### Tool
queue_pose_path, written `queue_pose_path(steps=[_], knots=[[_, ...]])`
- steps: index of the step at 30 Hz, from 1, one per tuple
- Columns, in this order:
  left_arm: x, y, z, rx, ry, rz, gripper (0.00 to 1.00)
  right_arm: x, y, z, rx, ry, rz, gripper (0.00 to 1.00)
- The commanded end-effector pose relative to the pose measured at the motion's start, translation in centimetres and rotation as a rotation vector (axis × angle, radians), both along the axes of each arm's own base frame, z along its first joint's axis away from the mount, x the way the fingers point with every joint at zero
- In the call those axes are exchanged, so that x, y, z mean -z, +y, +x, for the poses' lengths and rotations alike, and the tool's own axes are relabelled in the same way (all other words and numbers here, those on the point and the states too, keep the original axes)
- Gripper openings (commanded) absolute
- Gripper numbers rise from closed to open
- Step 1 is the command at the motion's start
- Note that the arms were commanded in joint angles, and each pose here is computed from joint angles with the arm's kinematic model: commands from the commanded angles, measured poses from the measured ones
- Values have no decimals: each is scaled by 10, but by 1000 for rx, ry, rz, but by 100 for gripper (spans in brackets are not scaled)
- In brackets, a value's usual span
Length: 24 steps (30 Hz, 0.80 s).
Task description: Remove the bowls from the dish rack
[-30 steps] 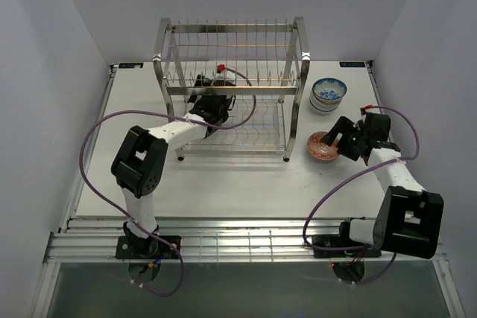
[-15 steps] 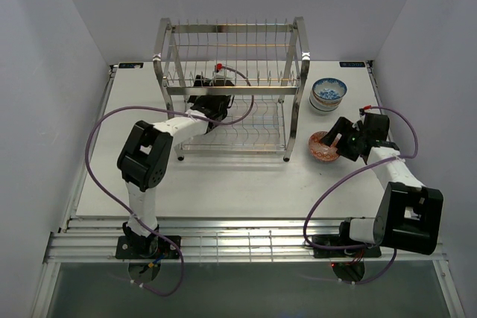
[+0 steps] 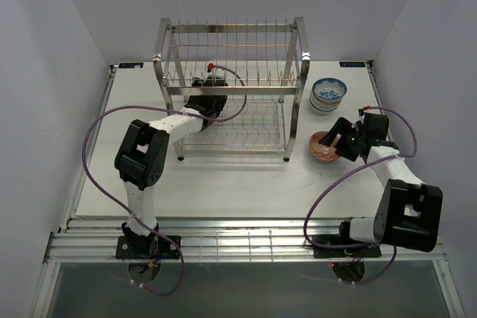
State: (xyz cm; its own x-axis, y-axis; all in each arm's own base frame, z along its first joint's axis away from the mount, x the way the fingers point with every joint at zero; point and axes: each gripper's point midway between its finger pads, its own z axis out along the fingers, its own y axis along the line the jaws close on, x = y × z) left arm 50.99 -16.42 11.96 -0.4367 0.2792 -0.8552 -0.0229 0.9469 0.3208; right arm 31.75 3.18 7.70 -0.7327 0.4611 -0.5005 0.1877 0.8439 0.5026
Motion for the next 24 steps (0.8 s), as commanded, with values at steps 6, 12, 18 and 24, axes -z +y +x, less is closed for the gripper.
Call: queue_pose_path(steps=[6, 12, 18, 24], knots=[[-28, -11, -5, 58, -30, -145, 74, 2, -4, 3, -1, -17, -11, 81], [-35, -14, -4, 87, -34, -158, 65, 4, -5, 2, 2, -13, -16, 80], [-41, -14, -6, 94, -37, -163, 58, 5, -5, 1, 3, -10, -16, 80], [-57, -19, -13, 129, -68, -223, 56, 7, -5, 0, 3, -6, -18, 79]])
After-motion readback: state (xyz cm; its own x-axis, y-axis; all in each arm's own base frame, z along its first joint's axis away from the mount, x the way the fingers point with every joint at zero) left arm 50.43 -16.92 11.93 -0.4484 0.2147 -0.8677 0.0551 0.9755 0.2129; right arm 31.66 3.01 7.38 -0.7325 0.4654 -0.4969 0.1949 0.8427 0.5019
